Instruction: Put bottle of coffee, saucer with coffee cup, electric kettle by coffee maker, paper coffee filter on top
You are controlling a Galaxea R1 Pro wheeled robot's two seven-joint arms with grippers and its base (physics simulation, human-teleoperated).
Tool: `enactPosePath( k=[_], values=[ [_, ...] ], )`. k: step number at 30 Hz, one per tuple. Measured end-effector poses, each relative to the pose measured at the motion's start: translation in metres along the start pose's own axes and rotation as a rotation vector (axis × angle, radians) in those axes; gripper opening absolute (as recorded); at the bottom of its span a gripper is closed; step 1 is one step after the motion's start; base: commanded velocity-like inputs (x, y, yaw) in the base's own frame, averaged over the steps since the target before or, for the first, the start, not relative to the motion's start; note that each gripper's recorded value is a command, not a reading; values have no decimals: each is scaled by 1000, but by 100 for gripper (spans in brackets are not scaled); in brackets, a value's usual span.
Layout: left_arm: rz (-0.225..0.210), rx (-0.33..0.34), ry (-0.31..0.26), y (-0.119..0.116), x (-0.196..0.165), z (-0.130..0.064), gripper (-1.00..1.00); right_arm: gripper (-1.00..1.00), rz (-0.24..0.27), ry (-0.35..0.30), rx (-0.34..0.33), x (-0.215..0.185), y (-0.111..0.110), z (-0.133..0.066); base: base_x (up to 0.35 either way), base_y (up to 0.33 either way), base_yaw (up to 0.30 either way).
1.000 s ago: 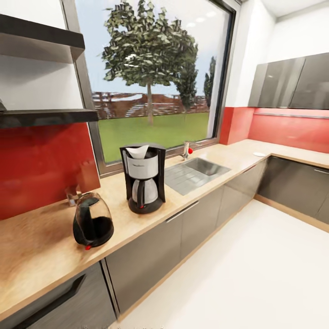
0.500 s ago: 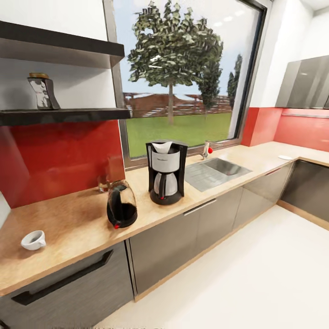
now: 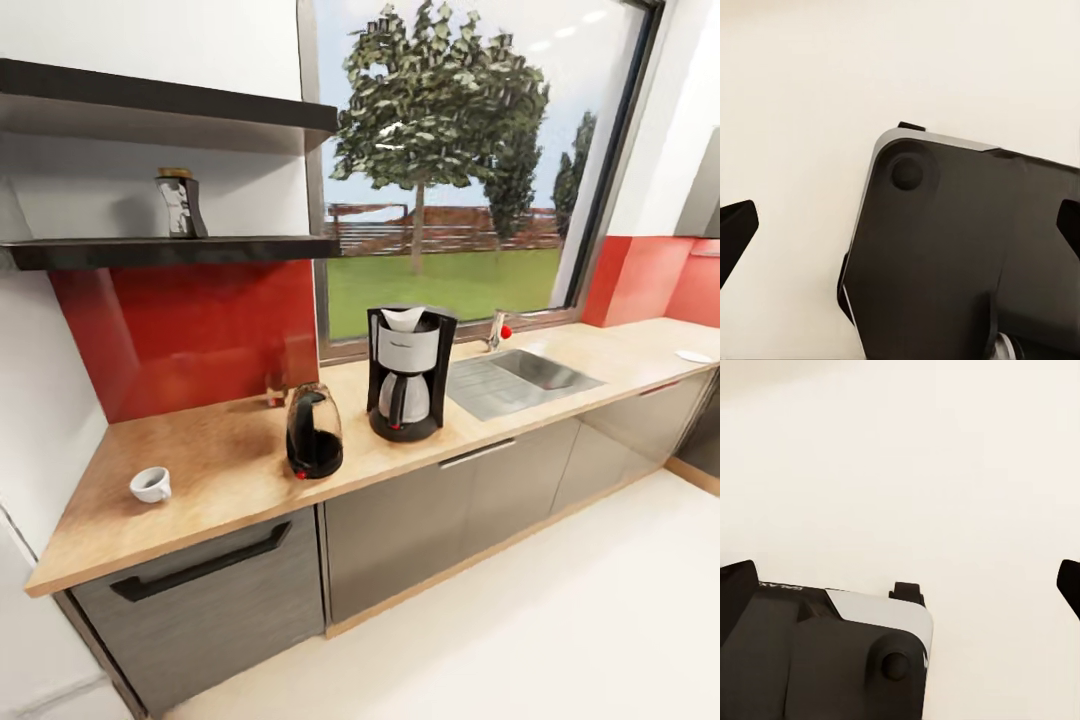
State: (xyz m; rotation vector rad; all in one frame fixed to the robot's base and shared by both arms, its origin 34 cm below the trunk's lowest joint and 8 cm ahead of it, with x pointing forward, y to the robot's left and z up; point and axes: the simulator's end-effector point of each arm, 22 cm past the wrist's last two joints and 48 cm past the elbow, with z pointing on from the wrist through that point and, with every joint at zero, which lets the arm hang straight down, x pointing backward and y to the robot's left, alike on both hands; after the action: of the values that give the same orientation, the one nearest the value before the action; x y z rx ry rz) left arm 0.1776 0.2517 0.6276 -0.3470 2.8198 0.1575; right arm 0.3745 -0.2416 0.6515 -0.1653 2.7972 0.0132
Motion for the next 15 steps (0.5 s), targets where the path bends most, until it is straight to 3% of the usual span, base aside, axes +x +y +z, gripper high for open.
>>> enactPosePath(
  k=[6,10,15],
  values=[
    [0,-1,-1,1,0,0,100,100,0,2,0,1,0,0,-218,0,260],
    [2,-7,-3,5,-2,1,100,100,-5,5,1,2,-3,0,-32,0,59],
    [9,-6,-8,5,-4,1,100,100,-64,8,13,4,-12,-1,-2,0,5]
  ],
)
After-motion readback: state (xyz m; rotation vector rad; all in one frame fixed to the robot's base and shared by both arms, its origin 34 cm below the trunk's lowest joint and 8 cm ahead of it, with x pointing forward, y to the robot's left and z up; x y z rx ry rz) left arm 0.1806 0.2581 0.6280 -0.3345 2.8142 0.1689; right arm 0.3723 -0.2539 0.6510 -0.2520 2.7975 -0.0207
